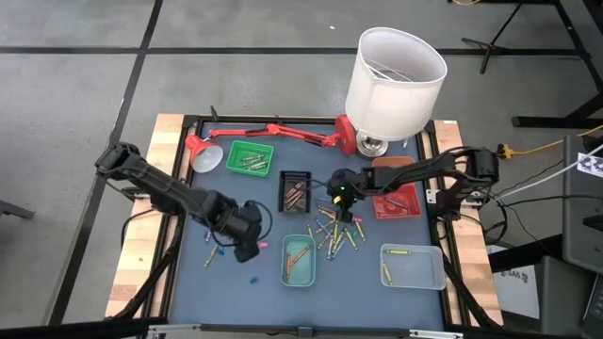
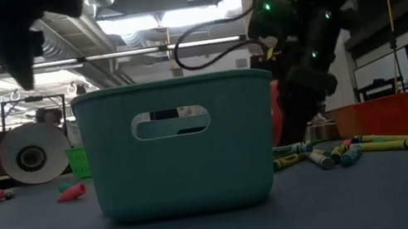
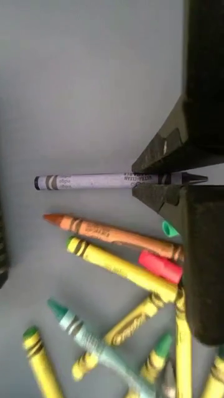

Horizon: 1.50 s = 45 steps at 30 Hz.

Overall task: Sort crayons
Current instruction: Put the purple crayon into the red bin

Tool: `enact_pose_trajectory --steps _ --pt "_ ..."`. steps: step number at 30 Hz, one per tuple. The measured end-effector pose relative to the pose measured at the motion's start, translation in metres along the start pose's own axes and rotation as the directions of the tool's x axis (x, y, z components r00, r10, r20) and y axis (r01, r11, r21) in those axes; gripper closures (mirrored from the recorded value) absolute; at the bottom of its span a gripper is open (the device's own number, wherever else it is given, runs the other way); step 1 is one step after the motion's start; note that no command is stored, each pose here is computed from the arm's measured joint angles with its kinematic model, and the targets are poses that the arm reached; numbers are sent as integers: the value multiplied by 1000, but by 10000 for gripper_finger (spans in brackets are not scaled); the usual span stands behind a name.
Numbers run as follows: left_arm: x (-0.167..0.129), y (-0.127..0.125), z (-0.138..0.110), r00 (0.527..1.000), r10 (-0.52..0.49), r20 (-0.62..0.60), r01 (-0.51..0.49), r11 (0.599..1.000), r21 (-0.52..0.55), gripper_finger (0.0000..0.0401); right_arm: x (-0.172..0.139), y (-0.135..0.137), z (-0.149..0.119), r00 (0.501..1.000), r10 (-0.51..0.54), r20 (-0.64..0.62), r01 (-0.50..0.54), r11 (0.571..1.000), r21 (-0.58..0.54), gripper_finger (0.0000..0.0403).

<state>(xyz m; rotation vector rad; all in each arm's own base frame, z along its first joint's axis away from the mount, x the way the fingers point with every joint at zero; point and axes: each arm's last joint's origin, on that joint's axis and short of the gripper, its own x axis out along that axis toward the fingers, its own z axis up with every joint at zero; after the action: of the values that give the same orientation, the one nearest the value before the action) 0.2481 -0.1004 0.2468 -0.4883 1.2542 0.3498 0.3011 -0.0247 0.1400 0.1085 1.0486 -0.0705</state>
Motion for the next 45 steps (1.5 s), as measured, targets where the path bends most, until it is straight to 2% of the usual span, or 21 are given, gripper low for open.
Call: enact_pose_trajectory --steps 10,17,21,28,34,39,45 --pt "-2 -16 -24 999 15 45 -14 1000 -13 310 -42 12 27 997 29 -68 -30 999 -22 388" --pt "-3 -20 -29 996 29 85 -30 1000 3 310 -78 36 37 991 62 -118 -72 994 -85 387" --pt "-3 -20 -29 996 29 86 -28 999 -17 310 -101 54 35 990 98 -102 -110 986 -122 387" --pt "-3 -20 -29 996 29 86 -28 999 -20 310 -146 76 15 986 129 -105 -144 979 -148 387" --pt "-3 -20 -29 996 26 80 -22 999 -47 310 -172 78 -13 992 -21 -125 6 993 -117 386" --pt "-4 -22 -33 997 20 74 -17 999 -31 310 -172 70 -43 984 -102 -146 100 995 -21 386" --pt "-5 -25 -39 997 14 74 -11 999 -50 310 -157 60 -73 969 -134 -209 144 989 35 386"
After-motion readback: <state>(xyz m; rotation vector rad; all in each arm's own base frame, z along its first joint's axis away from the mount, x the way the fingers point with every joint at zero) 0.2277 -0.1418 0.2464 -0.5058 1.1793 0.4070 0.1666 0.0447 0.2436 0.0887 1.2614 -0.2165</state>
